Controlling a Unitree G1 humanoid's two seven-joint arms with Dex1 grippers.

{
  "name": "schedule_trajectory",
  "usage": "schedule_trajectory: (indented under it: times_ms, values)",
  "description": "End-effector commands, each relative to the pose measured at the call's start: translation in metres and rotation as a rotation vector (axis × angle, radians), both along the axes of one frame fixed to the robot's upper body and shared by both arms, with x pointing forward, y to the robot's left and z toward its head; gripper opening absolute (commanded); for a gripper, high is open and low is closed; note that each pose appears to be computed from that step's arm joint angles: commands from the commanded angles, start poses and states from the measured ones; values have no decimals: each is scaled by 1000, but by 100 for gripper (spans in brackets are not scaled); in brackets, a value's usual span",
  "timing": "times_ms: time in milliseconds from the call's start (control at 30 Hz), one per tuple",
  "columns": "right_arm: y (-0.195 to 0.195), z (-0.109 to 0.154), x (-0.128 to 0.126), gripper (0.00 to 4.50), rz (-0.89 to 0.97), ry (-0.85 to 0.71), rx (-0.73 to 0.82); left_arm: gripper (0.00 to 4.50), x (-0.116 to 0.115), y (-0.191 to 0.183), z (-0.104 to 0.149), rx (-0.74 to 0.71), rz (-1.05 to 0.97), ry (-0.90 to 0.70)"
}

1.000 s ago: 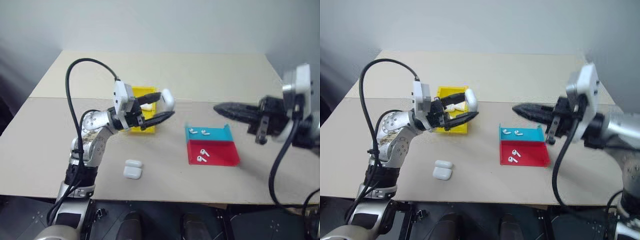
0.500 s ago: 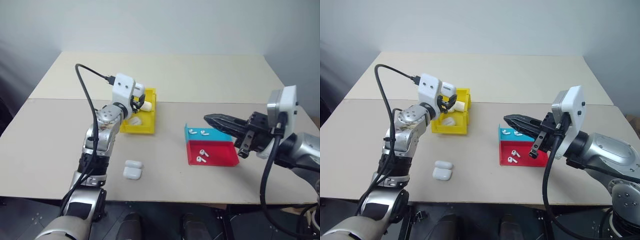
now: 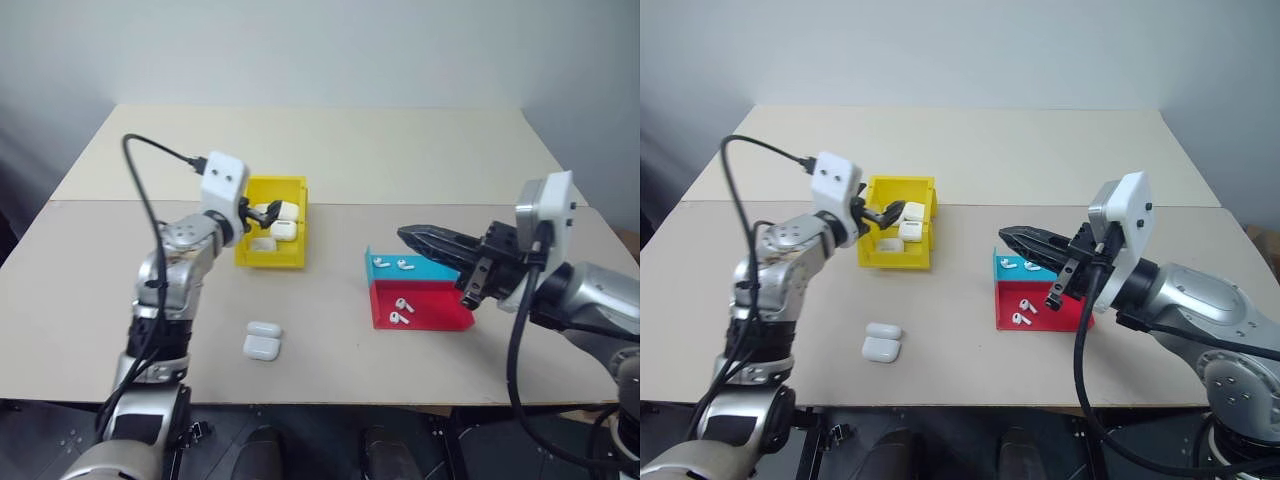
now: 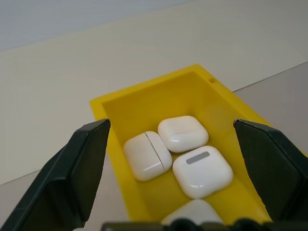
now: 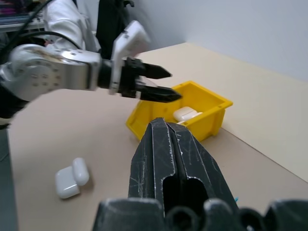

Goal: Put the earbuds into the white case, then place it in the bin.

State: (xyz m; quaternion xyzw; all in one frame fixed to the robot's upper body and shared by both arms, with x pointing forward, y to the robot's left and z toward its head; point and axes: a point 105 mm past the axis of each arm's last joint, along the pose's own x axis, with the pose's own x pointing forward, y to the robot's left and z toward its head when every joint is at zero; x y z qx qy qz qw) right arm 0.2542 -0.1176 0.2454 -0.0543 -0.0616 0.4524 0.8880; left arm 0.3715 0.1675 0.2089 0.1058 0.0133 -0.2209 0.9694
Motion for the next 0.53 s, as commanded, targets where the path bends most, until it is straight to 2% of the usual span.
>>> schedule_trajectory:
  times_ms: [33, 133, 267, 400, 533]
  values:
    - [-8, -13, 9, 0, -41, -7, -30, 446, -40, 0, 24, 42, -186, -111]
    - [-14, -25, 13, 0, -31, 18, -65, 446, -68, 6, 18, 66, -282, -84]
    - [-16, -37, 6, 0, 84, 9, -204, 446, -110, 18, 15, 0, -440, -3]
    - [-21, -34, -1, 0, 156, -8, -242, 446, -133, 34, 18, 27, -475, 60]
    - [-30, -31, -3, 0, 157, -14, -273, 446, -151, 34, 28, 24, -542, 80]
